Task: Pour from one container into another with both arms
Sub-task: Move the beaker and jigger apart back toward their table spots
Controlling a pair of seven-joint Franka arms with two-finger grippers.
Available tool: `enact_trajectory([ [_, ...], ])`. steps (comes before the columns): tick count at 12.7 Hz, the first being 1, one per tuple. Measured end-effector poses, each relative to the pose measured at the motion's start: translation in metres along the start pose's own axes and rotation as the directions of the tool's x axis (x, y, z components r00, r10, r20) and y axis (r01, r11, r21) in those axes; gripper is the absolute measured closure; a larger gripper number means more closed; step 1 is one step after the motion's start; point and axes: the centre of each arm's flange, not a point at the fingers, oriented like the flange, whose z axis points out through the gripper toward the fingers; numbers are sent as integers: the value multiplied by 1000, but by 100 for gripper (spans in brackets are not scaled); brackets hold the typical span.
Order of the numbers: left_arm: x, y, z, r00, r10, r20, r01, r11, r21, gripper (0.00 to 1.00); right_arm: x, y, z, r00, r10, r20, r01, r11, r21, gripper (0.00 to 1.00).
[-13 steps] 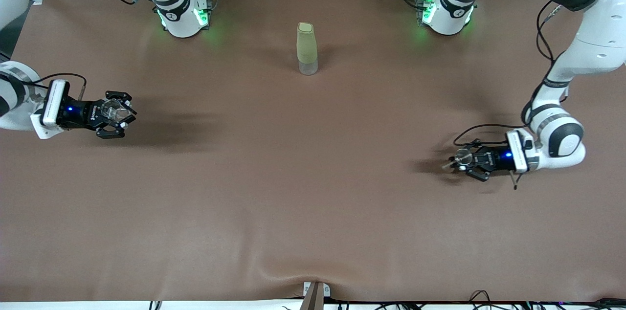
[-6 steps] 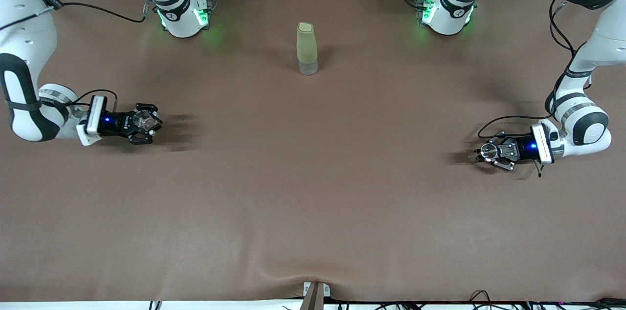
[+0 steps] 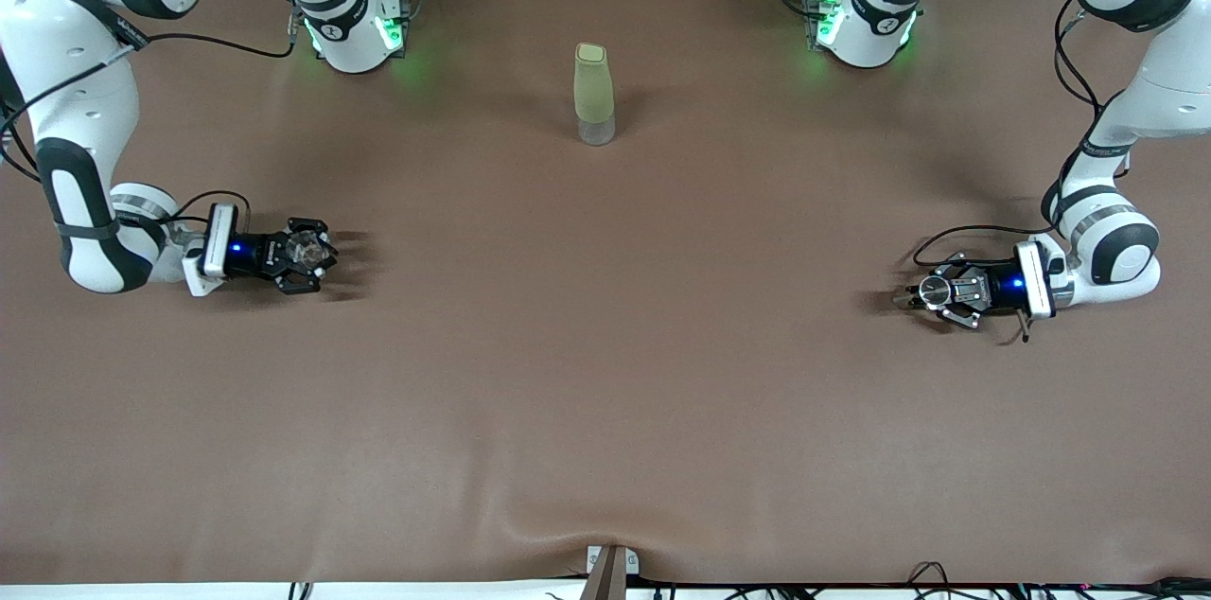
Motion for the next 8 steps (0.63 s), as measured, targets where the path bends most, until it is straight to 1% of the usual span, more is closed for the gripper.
enact_trajectory([
  [3, -1, 0, 2, 1000, -2, -7, 2, 1000, -5, 79, -12, 10, 7, 1000, -6, 21, 7, 1000, -23, 86],
  [6, -2, 0, 3, 1000, -2, -9, 2, 1000, -6, 79, -26, 19, 22, 1000, -10, 17, 11, 1000, -25, 86],
  [7, -3, 0, 3, 1000, -4, -7, 4, 1000, -6, 72, -32, 20, 27, 1000, -7, 14, 8, 1000, -26, 86],
  [8, -6, 0, 3, 1000, -7, -8, 7, 1000, -6, 61, -38, 20, 32, 1000, -2, 13, 3, 1000, -25, 86],
])
